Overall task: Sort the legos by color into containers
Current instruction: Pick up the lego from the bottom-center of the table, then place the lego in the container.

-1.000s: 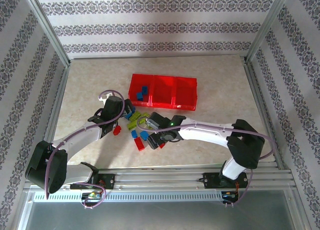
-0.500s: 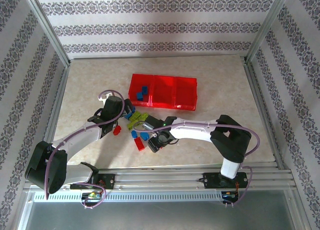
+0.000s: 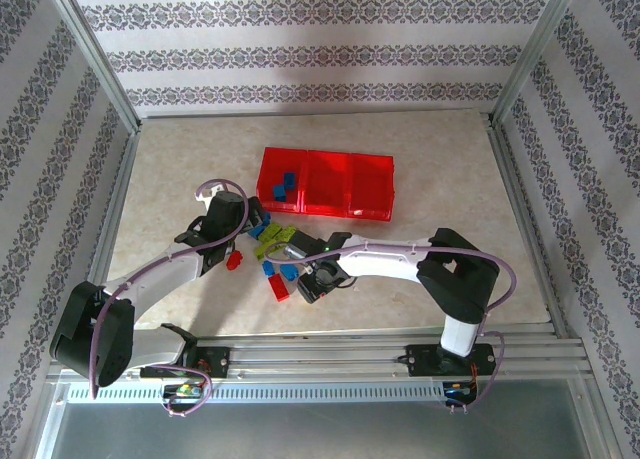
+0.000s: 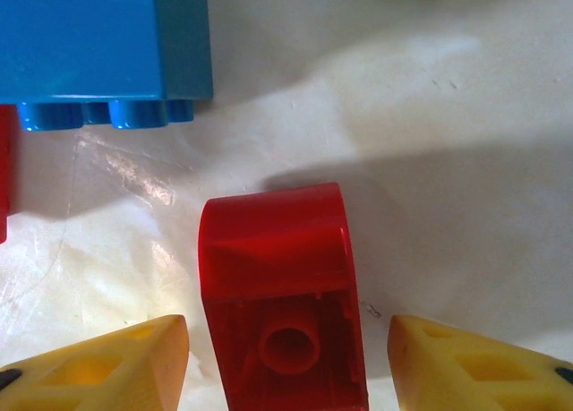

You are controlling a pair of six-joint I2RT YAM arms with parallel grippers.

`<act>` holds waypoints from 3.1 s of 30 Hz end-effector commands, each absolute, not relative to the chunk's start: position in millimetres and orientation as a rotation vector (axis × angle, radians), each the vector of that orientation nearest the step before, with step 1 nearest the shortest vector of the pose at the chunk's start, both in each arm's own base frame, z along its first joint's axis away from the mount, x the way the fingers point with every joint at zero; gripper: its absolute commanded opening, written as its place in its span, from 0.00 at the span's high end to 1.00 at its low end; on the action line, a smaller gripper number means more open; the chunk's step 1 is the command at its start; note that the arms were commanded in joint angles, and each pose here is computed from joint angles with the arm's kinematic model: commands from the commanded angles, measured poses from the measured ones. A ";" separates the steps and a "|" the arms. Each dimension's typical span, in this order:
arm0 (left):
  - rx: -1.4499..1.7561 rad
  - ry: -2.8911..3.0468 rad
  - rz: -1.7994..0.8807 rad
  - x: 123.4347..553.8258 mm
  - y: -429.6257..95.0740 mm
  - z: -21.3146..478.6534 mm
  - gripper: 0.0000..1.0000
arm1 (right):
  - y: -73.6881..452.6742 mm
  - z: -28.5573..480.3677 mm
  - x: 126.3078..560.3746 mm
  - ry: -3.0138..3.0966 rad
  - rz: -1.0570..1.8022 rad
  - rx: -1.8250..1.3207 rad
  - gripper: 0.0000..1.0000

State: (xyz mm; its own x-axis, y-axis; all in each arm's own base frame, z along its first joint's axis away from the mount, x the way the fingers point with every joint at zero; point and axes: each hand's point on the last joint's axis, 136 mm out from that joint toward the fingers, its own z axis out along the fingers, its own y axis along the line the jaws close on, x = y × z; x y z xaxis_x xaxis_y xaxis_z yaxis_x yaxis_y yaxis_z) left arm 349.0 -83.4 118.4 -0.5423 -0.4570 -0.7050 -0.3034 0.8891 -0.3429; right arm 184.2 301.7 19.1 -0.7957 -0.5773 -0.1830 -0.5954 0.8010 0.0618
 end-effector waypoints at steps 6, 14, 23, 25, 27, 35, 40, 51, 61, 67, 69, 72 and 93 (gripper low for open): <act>-0.566 2.176 -0.201 346.1 -74.5 122.6 0.00 | 298.0 17.4 192.3 2.854 0.168 -0.871 0.50; -0.566 2.179 -0.198 345.7 -74.5 121.1 0.00 | 292.6 17.2 197.0 2.866 0.170 -0.823 0.57; -0.569 2.176 -0.200 345.9 -73.6 121.5 0.00 | 289.0 15.8 203.2 2.878 0.173 -0.766 0.62; -0.569 2.178 -0.199 345.6 -73.6 121.2 0.00 | 288.7 16.5 204.3 2.875 0.171 -0.762 0.63; -0.569 2.175 -0.199 345.8 -73.3 122.0 0.00 | 288.0 18.4 205.2 2.869 0.169 -0.754 0.64; -0.569 2.173 -0.203 346.3 -73.8 122.7 0.00 | 287.5 39.7 217.5 2.805 0.193 -0.701 0.67; -0.566 2.171 -0.207 347.1 -74.5 124.3 0.00 | 285.9 63.3 233.6 2.728 0.199 -0.661 0.70; -0.560 2.168 -0.223 347.6 -76.1 124.7 0.00 | 286.5 121.5 302.9 2.548 0.206 -0.544 0.71; -0.551 2.167 -0.226 345.9 -75.9 123.6 0.00 | 290.0 138.7 374.0 2.466 0.095 -0.477 0.71; -0.549 2.176 -0.218 343.8 -73.9 121.7 0.00 | 291.3 130.2 406.8 2.474 0.102 -0.433 0.71; -0.546 2.177 -0.220 343.8 -74.2 121.8 0.00 | 292.0 125.1 415.6 2.480 0.098 -0.431 0.71; -0.542 2.187 -0.220 343.1 -74.6 119.1 0.00 | 291.9 120.1 426.9 2.486 0.090 -0.423 0.71; -0.431 2.306 -0.193 347.7 -85.2 106.0 0.00 | 283.4 93.4 445.3 2.533 0.079 -0.385 0.48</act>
